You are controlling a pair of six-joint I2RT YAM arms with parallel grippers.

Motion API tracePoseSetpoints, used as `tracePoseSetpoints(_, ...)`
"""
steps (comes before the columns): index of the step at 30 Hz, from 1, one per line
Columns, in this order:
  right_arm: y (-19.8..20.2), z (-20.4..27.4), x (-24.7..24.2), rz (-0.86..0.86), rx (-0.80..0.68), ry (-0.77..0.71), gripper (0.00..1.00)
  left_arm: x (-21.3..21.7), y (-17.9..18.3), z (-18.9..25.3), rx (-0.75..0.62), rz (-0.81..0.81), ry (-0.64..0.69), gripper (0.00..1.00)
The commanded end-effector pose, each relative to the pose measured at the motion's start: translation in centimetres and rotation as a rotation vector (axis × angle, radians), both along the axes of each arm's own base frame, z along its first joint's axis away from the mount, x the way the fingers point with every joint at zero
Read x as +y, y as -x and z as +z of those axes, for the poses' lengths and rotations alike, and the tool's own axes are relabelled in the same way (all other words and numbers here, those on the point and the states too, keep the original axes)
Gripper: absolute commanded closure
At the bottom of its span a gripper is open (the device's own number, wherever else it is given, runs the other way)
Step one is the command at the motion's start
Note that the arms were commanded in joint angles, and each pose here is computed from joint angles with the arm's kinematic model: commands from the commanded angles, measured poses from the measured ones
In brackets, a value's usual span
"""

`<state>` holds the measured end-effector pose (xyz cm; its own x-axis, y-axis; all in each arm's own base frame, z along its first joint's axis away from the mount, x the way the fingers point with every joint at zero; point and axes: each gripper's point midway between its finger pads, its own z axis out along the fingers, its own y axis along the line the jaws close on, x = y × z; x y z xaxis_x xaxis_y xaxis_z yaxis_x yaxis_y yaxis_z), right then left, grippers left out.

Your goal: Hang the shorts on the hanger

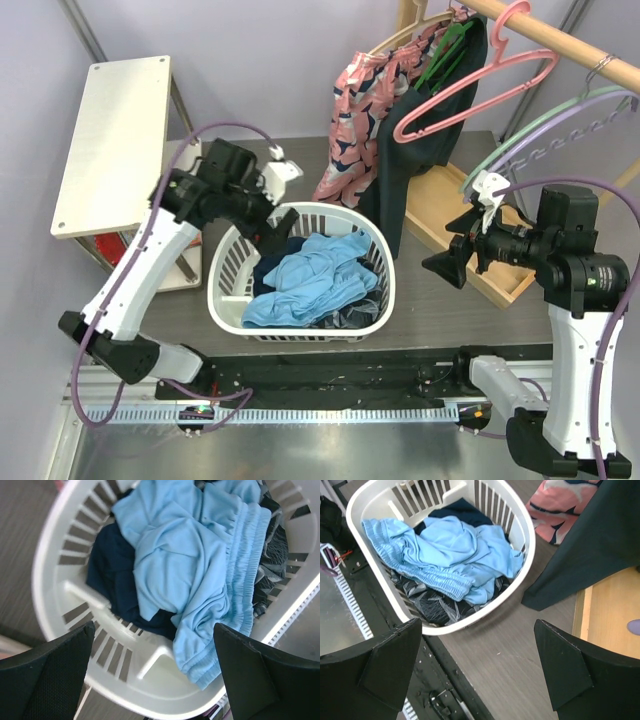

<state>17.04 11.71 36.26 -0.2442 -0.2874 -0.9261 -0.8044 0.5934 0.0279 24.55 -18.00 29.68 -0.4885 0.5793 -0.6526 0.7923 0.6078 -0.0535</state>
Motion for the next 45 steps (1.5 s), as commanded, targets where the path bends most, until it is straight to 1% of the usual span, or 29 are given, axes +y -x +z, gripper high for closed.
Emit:
tracePoseSetpoints(1, 1.1, -1.5, -0.2, 0.048, 0.023, 0.062, 0.01, -5.0, 0.0, -2.2, -0.039, -0.136, 0.037, 0.00)
tracePoseSetpoints(2, 1.2, -1.8, -0.3, 0.050, 0.024, 0.073, 0.00, -6.0, 0.2, -2.8, -0.040, -0.166, 0.032, 0.00)
tracePoseSetpoints(3, 1.5, -2.1, -0.4, 0.054, 0.031, 0.085, 0.00, -8.1, 0.9, -3.1, -0.059, -0.229, 0.035, 0.00)
tracePoseSetpoints(4, 1.5, -2.4, -0.6, 0.058, 0.026, 0.103, 0.00, -9.4, 1.0, -4.4, -0.036, -0.267, 0.021, 0.00)
tracePoseSetpoints(5, 1.6, -2.8, -0.7, 0.060, 0.030, 0.114, 0.00, -10.5, 1.5, -4.8, -0.032, -0.304, 0.025, 0.00)
tracePoseSetpoints(6, 2.0, -3.1, -0.8, 0.062, 0.036, 0.121, 0.00, -12.5, 2.0, -4.8, -0.054, -0.366, 0.048, 0.00)
tracePoseSetpoints(9, 2.5, -3.7, -1.1, 0.057, 0.031, 0.143, 0.00, -16.1, 3.8, -5.7, -0.037, -0.521, 0.121, 0.02)
tracePoseSetpoints(10, 2.7, -3.8, -1.1, 0.055, 0.027, 0.146, 0.00, -17.4, 3.6, -5.5, -0.070, -0.553, 0.155, 0.02)
tracePoseSetpoints(11, 2.8, -4.1, -1.2, 0.056, 0.029, 0.149, 0.00, -18.6, 4.4, -6.3, -0.047, -0.601, 0.172, 0.02)
tracePoseSetpoints(13, 3.4, -4.2, -1.2, 0.054, 0.019, 0.150, 0.00, -20.2, 4.3, -6.7, -0.064, -0.637, 0.208, 0.04)
tracePoseSetpoints(15, 3.7, -4.7, -1.1, 0.054, 0.029, 0.149, 0.00, -21.3, 4.8, -8.1, -0.036, -0.674, 0.214, 0.05)
tracePoseSetpoints(17, 4.4, -5.1, -1.1, 0.055, 0.035, 0.148, 0.00, -22.0, 4.9, -9.2, -0.036, -0.693, 0.205, 0.06)
tracePoseSetpoints(20, 4.8, -5.2, -1.1, 0.053, 0.027, 0.144, 0.00, -22.3, 4.4, -11.3, -0.027, -0.688, 0.176, 0.06)
tracePoseSetpoints(24, 5.3, -5.4, -0.9, 0.053, 0.030, 0.133, 0.01, -21.1, 4.1, -14.8, -0.009, -0.686, 0.094, 0.07)
tracePoseSetpoints(26, 5.5, -5.4, -0.8, 0.053, 0.032, 0.126, 0.00, -20.5, 4.2, -15.3, -0.020, -0.692, 0.069, 0.09)
tracePoseSetpoints(28, 5.6, -5.4, -0.8, 0.055, 0.030, 0.122, 0.00, -19.7, 4.3, -15.3, -0.019, -0.691, 0.043, 0.19)
tracePoseSetpoints(29, 5.7, -5.3, -0.7, 0.055, 0.026, 0.120, 0.00, -19.4, 4.5, -14.9, -0.015, -0.694, 0.036, 0.27)
tracePoseSetpoints(30, 5.7, -5.3, -0.7, 0.056, 0.026, 0.119, 0.00, -18.8, 4.9, -14.7, 0.005, -0.693, 0.019, 0.44)
tracePoseSetpoints(31, 5.8, -5.4, -0.6, 0.059, 0.027, 0.116, 0.00, -18.7, 4.9, -13.9, -0.001, -0.688, 0.025, 0.51)
tracePoseSetpoints(32, 5.7, -5.4, -0.6, 0.060, 0.023, 0.113, 0.00, -18.4, 4.9, -12.6, -0.015, -0.676, 0.041, 0.60)
tracePoseSetpoints(34, 5.7, -5.5, -0.5, 0.064, 0.024, 0.105, 0.00, -18.0, 5.0, -10.9, -0.018, -0.645, 0.076, 0.69)
tracePoseSetpoints(35, 5.5, -5.4, -0.4, 0.066, 0.024, 0.096, 0.00, -17.7, 4.9, -9.1, -0.042, -0.624, 0.110, 0.79)
tracePoseSetpoints(36, 5.4, -5.3, -0.3, 0.066, 0.022, 0.092, 0.00, -17.5, 4.9, -7.9, -0.035, -0.591, 0.135, 0.85)
tracePoseSetpoints(38, 5.1, -5.2, -0.1, 0.068, 0.022, 0.077, 0.00, -16.9, 4.0, -4.8, -0.067, -0.541, 0.183, 1.00)
tracePoseSetpoints(40, 4.9, -5.1, 0.0, 0.073, 0.024, 0.070, 0.00, -16.0, 3.3, -2.9, -0.053, -0.486, 0.214, 1.00)
tracePoseSetpoints(41, 4.7, -5.0, 0.0, 0.073, 0.021, 0.066, 0.00, -16.1, 2.8, -0.4, -0.083, -0.471, 0.260, 1.00)
tracePoseSetpoints(43, 4.3, -5.2, 0.0, 0.075, 0.028, 0.063, 0.00, -15.0, 1.5, 2.3, -0.101, -0.413, 0.317, 1.00)
tracePoseSetpoints(45, 4.1, -5.3, 0.1, 0.078, 0.033, 0.057, 0.00, -14.4, 0.8, 6.0, -0.160, -0.393, 0.383, 1.00)
